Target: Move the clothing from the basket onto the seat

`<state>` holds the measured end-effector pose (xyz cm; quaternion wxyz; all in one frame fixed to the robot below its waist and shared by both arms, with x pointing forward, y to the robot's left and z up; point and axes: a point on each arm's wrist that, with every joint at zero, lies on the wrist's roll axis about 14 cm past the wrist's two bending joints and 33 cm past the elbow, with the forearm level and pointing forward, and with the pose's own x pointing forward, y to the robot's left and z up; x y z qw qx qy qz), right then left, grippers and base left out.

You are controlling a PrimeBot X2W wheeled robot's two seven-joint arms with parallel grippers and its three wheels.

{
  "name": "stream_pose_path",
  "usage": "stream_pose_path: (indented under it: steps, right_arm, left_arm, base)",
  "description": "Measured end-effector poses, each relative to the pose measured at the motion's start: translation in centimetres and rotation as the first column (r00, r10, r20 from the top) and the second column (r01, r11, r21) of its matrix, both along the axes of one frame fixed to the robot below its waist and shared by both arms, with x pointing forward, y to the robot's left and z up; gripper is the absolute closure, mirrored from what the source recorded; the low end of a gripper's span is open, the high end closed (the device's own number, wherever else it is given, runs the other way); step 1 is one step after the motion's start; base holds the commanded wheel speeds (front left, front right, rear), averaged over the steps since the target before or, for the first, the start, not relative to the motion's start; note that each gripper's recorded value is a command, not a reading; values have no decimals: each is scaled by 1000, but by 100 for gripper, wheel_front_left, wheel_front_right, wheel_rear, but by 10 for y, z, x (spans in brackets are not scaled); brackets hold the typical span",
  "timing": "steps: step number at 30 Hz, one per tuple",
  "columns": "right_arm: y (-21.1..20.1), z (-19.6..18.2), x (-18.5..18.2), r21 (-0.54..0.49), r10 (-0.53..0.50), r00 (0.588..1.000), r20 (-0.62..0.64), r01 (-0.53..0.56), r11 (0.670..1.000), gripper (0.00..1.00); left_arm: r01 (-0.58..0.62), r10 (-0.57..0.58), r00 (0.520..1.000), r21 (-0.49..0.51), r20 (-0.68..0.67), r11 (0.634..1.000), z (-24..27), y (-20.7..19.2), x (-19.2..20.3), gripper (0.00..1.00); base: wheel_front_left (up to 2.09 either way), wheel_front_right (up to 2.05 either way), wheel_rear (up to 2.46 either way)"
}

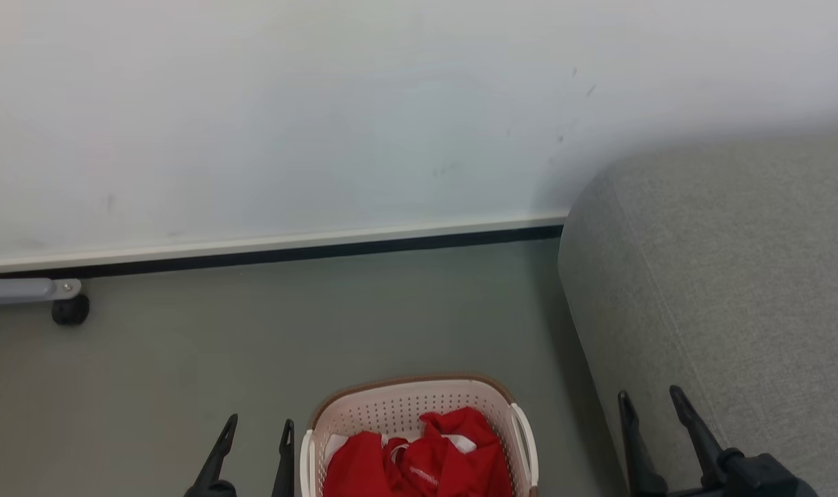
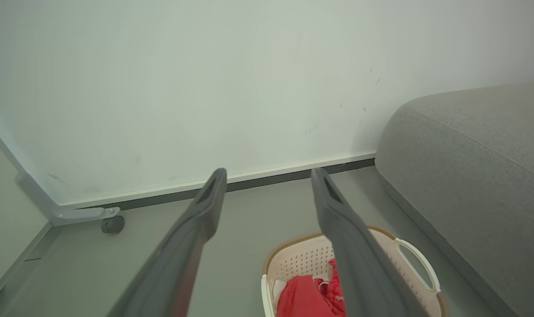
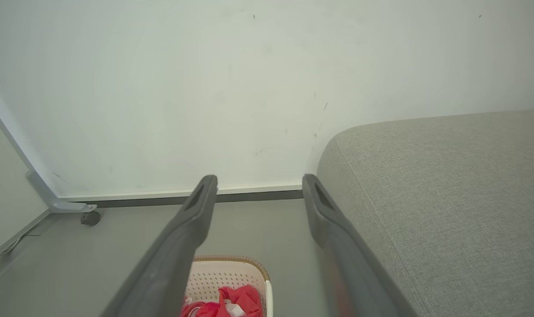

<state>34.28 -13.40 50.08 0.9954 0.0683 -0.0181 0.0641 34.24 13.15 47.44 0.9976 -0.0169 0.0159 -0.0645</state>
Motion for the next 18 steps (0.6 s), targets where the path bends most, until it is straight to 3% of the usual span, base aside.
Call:
stream_pose_path:
  steps: [10, 18]
  right_arm:
    - [-14, 5, 27, -27, -30, 999, 21, 31, 999, 0]
    - [-31, 5, 50, -58, -71, 997, 31, 72, 996, 0]
  left_arm:
    - [93, -91, 991, 19, -94, 995, -32, -28, 26, 0]
    - [191, -180, 955, 25, -237, 981, -77, -55, 38, 0]
  base:
    - [0, 0, 0]
    - [0, 0, 0]
